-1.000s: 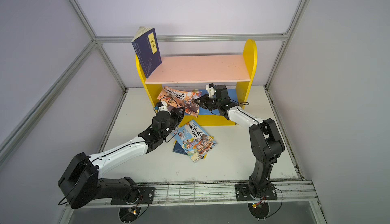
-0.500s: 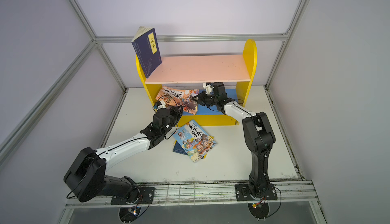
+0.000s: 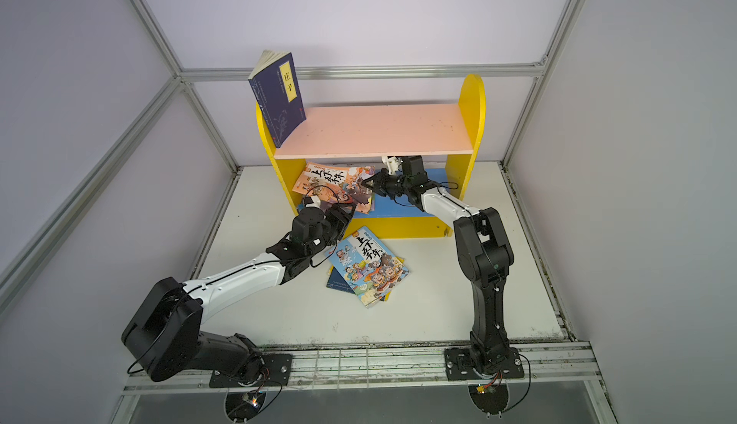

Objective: Stacking books/files
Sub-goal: Place the book at the bookshelf.

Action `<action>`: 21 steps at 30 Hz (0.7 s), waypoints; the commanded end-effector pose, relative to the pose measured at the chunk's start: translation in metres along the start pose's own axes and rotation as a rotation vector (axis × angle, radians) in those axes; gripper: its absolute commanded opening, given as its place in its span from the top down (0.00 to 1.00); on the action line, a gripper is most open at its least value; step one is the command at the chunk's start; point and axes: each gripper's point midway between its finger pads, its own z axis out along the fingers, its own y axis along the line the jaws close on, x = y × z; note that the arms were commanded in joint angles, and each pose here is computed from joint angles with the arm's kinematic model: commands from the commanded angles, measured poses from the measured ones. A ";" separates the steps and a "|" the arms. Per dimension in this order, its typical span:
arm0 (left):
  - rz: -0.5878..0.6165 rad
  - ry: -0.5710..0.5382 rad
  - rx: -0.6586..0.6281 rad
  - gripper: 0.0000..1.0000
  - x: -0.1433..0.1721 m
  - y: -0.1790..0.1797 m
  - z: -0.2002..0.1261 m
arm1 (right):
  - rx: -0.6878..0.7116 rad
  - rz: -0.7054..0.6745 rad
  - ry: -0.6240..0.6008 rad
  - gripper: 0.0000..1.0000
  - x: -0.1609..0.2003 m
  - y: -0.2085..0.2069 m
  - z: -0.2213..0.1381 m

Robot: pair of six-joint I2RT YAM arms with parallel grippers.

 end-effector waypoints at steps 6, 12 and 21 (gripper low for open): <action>0.021 0.031 -0.070 0.19 0.002 0.007 -0.018 | -0.032 -0.005 -0.002 1.00 -0.008 0.005 -0.004; 0.052 0.021 -0.079 0.17 -0.001 0.006 -0.034 | -0.029 -0.005 0.000 1.00 -0.012 0.006 -0.007; 0.083 0.011 -0.086 0.16 -0.005 0.007 -0.051 | -0.035 0.029 0.000 0.95 -0.020 0.004 -0.001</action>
